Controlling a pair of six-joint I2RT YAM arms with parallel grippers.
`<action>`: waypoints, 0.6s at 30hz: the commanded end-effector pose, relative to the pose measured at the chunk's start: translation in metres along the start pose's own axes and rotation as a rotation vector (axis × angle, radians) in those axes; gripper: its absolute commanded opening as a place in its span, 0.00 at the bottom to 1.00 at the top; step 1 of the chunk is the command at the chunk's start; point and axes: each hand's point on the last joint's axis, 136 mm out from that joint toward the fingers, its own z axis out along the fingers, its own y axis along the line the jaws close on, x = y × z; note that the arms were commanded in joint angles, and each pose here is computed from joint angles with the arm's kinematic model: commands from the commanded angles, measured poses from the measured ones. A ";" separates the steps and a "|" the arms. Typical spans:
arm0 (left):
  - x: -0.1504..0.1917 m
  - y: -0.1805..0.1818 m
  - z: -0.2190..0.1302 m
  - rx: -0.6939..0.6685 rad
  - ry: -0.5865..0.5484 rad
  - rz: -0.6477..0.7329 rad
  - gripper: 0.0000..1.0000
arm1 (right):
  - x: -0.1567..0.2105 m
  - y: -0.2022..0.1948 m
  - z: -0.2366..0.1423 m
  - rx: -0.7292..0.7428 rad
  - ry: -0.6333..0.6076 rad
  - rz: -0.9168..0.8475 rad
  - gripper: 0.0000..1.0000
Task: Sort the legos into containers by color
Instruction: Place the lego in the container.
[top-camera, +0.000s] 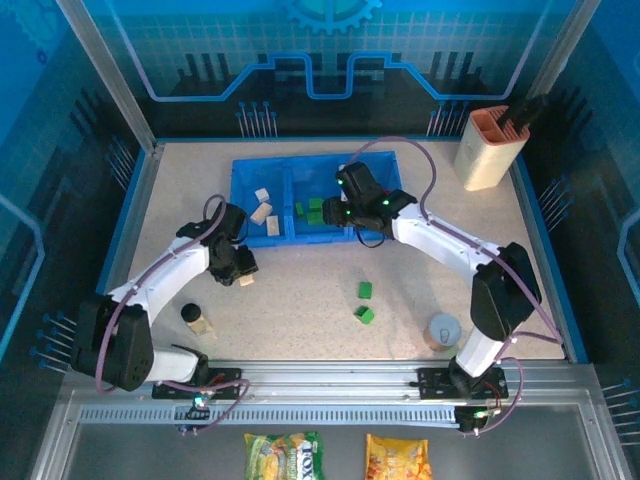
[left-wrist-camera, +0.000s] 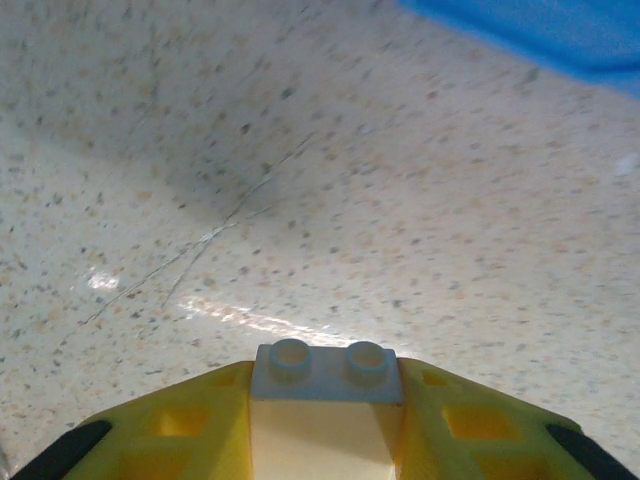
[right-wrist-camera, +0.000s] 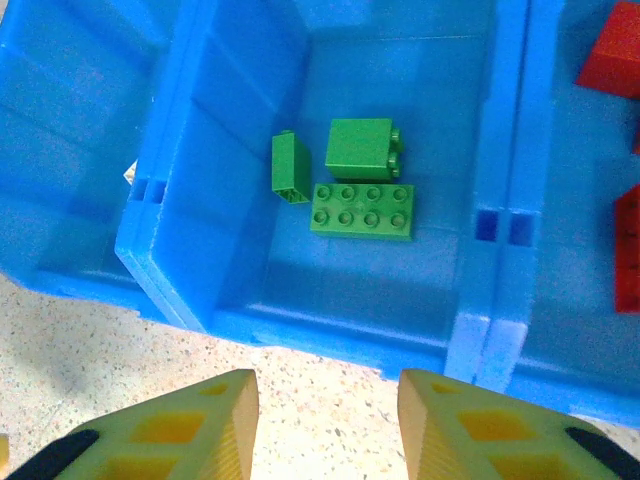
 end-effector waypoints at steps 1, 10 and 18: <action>-0.005 -0.018 -0.017 0.038 0.000 0.059 0.35 | 0.004 -0.009 -0.017 0.037 -0.007 -0.018 0.42; -0.034 -0.067 -0.041 0.114 -0.055 0.150 0.34 | 0.016 -0.034 -0.042 0.121 -0.001 -0.003 0.42; -0.057 -0.108 -0.052 0.171 -0.086 0.221 0.34 | 0.033 -0.057 -0.061 0.184 0.004 0.025 0.42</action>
